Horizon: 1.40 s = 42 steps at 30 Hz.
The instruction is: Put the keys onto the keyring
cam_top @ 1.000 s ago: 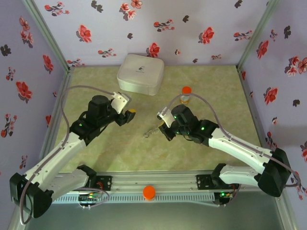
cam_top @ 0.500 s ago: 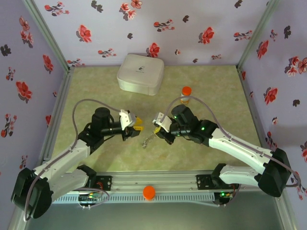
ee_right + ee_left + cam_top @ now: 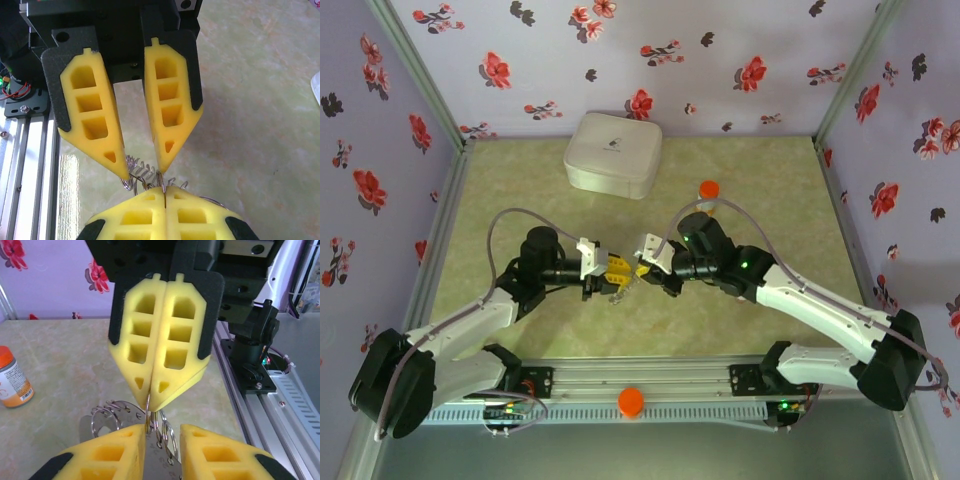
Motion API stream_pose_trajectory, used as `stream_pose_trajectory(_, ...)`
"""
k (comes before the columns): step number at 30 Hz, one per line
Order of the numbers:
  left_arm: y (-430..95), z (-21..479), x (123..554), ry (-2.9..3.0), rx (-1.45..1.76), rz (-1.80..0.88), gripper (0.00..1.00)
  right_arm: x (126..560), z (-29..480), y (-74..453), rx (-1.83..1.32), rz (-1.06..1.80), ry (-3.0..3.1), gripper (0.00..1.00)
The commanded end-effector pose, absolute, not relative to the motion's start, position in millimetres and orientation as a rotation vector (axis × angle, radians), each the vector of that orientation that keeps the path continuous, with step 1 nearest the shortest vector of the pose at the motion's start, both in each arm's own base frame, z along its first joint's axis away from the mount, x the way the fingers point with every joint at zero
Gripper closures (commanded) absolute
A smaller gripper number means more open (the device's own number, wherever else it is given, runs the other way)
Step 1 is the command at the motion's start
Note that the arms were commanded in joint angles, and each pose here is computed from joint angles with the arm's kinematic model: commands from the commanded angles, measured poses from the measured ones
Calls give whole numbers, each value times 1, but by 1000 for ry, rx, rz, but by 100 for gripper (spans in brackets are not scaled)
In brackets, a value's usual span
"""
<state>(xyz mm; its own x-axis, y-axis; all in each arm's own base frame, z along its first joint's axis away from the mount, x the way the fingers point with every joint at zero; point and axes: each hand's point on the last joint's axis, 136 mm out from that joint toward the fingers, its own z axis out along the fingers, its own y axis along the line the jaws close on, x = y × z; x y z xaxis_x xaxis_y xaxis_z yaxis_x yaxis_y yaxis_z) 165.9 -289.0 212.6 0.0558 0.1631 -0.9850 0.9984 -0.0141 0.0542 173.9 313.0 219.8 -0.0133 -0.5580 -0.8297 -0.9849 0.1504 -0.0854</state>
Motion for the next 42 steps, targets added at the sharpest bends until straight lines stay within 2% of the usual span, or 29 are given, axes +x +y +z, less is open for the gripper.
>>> stream_pose_trajectory(1, -290, 210, 160, 1238, 1402, -1085, 78, 175, 240, 322, -1521, 711, 1574, 100)
stream_pose_trajectory(12, -288, 206, 168, 1271, 1393, -1013, 78, 166, 239, 327, -1589, 707, 1534, 100)
stream_pose_trajectory(20, -290, 206, 168, 1276, 1395, -1006, 83, 160, 235, 337, -1616, 729, 1524, 100)
stream_pose_trajectory(25, -290, 208, 167, 1266, 1395, -1001, 90, 157, 232, 342, -1623, 744, 1524, 100)
stream_pose_trajectory(28, -289, 210, 170, 1263, 1382, -972, 100, 156, 230, 343, -1624, 749, 1529, 100)
stream_pose_trajectory(30, -288, 211, 171, 1254, 1378, -942, 100, 157, 227, 339, -1618, 733, 1540, 100)
stream_pose_trajectory(31, -287, 211, 173, 1250, 1374, -921, 100, 160, 226, 336, -1606, 706, 1545, 94)
stream_pose_trajectory(32, -285, 211, 174, 1244, 1371, -896, 100, 161, 226, 332, -1595, 681, 1543, 81)
stream_pose_trajectory(33, -284, 211, 175, 1238, 1369, -874, 100, 163, 225, 326, -1589, 653, 1542, 72)
stream_pose_trajectory(34, -283, 211, 175, 1222, 1371, -842, 100, 165, 225, 320, -1575, 619, 1541, 68)
stream_pose_trajectory(42, -277, 214, 178, 1073, 1372, -607, 100, 168, 210, 290, -1580, 501, 1609, 68)
